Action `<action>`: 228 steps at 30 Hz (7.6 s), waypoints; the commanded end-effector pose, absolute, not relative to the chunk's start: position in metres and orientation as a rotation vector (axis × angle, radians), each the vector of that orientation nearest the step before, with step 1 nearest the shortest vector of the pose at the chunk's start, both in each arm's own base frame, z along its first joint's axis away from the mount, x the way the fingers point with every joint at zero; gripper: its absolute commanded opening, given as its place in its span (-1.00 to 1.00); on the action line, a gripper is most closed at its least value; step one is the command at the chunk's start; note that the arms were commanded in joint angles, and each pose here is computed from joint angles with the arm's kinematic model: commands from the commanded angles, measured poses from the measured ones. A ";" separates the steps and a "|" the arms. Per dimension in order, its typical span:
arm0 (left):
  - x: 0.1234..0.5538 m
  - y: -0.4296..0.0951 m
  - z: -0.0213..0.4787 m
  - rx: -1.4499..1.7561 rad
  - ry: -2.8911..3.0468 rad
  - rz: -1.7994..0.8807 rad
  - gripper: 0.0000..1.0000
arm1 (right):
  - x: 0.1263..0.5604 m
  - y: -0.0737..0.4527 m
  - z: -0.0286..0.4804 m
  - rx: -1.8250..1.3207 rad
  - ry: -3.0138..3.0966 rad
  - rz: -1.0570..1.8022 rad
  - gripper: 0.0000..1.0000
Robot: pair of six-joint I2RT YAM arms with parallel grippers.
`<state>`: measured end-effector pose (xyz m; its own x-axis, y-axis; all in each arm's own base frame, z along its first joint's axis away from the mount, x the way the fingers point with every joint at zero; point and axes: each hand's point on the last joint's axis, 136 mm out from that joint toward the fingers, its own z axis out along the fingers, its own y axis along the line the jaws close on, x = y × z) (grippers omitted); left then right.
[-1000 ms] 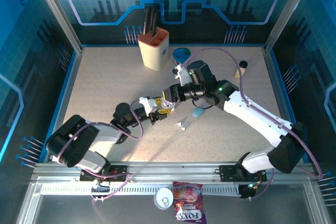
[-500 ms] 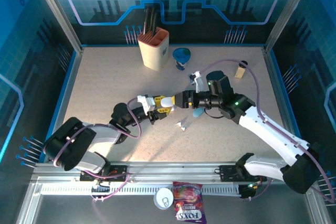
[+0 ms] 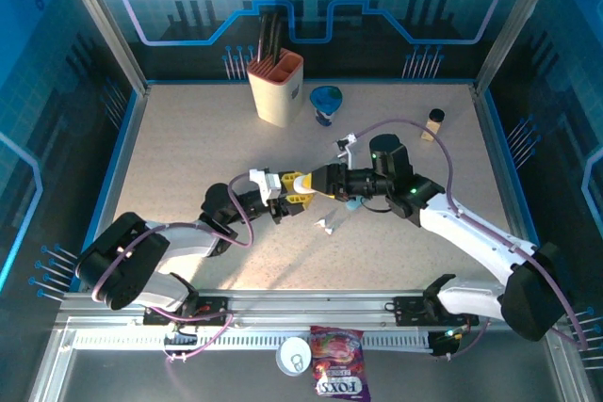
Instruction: Insert wireless bluetooth earbuds into charging case
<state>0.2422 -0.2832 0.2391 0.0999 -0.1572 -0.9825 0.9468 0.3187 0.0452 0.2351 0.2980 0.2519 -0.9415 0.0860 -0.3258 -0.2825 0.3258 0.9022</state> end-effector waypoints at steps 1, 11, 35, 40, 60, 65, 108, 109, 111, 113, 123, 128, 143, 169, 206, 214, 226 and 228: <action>0.233 -0.285 0.257 0.904 1.092 -1.016 -0.55 | 0.236 0.297 0.261 -0.179 2.236 1.712 -0.19; 0.238 -0.283 0.244 0.885 1.137 -0.994 -0.04 | 0.243 0.281 0.248 -0.121 2.249 1.606 -0.63; 0.286 -0.255 0.143 0.860 2.002 -0.543 0.99 | 0.293 0.061 0.075 0.704 2.415 0.787 -0.62; 0.303 -0.245 0.132 0.739 2.171 -0.434 0.99 | 0.285 0.047 0.052 0.790 2.419 0.771 -0.61; 0.344 -0.234 0.078 0.143 2.773 -0.161 0.99 | 0.271 0.018 0.090 0.571 2.439 0.524 0.38; 0.347 -0.249 0.060 -0.096 2.875 -0.219 0.99 | 0.269 0.025 0.103 0.528 2.410 0.557 0.38; 0.358 -0.274 0.010 -0.423 3.051 -0.111 0.15 | 0.266 0.042 0.131 0.460 2.348 0.675 0.37; 0.358 -0.275 0.009 -0.423 3.052 -0.116 0.13 | 0.265 0.043 0.131 0.461 2.351 0.677 0.36; 0.358 -0.276 0.009 -0.423 3.052 -0.125 0.03 | 0.265 0.043 0.132 0.457 2.346 0.681 0.36; 0.358 -0.276 0.009 -0.422 3.052 -0.128 -0.03 | 0.265 0.044 0.134 0.457 2.342 0.686 0.36; 0.362 -0.272 0.030 -0.401 3.011 -0.126 -0.11 | 0.266 0.051 0.151 0.411 2.312 0.711 0.36; 0.362 -0.282 0.060 -0.389 2.974 -0.263 -0.09 | 0.271 0.075 0.169 0.263 2.249 0.782 0.35; 0.358 -0.294 0.154 -0.611 2.747 -0.866 -0.09 | 0.274 0.179 0.208 -0.147 2.009 0.919 0.34; 0.349 -0.295 0.187 -0.586 2.665 -1.019 -0.09 | 0.311 0.269 0.200 -0.184 2.038 1.147 -0.03; 0.278 -0.252 0.276 0.720 1.628 -0.901 0.98 | 0.254 0.216 0.210 -0.766 2.010 0.876 -0.80; 0.224 -0.257 0.258 1.063 1.505 -0.928 0.98 | 0.218 0.227 0.240 -1.063 1.888 0.924 -0.77; 0.205 -0.271 0.258 1.214 1.522 -1.097 0.71 | 0.182 0.265 0.277 -1.364 1.705 1.030 -0.76; 0.200 -0.273 0.260 1.232 1.515 -1.134 0.62 | 0.183 0.271 0.278 -1.371 1.690 1.049 -0.77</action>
